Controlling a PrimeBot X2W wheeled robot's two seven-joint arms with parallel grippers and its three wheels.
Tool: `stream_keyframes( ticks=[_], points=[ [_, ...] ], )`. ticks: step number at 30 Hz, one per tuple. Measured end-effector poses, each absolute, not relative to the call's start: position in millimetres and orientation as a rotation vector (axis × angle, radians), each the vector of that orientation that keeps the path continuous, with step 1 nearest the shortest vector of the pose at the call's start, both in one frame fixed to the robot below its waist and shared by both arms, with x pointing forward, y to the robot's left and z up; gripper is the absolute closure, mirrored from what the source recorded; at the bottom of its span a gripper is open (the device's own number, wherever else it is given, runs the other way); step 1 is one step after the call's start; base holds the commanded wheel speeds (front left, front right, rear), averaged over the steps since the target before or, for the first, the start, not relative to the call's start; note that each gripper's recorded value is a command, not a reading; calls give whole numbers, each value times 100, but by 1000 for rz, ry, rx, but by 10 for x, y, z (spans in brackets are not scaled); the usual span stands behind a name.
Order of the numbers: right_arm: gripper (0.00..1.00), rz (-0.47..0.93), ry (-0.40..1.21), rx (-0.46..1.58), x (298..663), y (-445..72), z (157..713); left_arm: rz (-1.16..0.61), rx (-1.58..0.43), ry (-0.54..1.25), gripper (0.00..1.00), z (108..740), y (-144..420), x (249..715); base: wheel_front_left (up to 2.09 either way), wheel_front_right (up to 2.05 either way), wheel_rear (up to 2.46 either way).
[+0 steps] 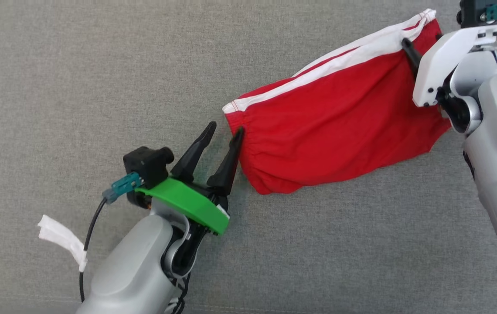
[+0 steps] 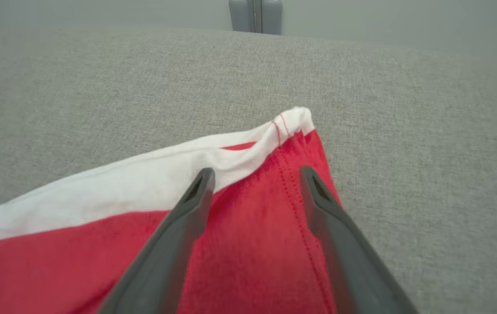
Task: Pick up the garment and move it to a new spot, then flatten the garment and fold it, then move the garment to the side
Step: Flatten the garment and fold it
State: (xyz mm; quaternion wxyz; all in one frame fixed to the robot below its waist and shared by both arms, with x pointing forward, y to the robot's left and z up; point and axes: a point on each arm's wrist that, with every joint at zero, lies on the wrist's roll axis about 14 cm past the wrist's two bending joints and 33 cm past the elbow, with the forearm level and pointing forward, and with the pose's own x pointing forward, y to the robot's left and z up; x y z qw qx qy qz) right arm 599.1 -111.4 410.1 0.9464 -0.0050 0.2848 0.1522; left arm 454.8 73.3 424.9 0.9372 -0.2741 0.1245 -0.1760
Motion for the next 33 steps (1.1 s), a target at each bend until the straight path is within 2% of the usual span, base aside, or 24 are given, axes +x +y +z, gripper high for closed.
stream_keyframes(
  ticks=[4, 9, 16, 23, 33],
  points=[
    [0, 310, 626, -2, 5796, -1222, 4126, -334, -544, 193, 0, 4417, 876, 4449, 0, 0, 0],
    [0, 259, 571, -6, 5694, -1536, 4304, -265, -478, 59, 0, 4746, 1186, 4351, 0, 0, 0],
    [0, 230, 558, 15, 5592, -1638, 4274, -124, -355, -46, 0, 4959, 1640, 4175, 0, 0, 0],
    [0, 219, 568, -6, 5654, -1633, 4186, -22, -292, -71, 0, 4995, 1993, 4093, 0, 0, 0],
    [0, 206, 671, -6, 5748, -1579, 3874, 4, -279, -29, 0, 4843, 2037, 4076, 0, 0, 0]
  ],
)
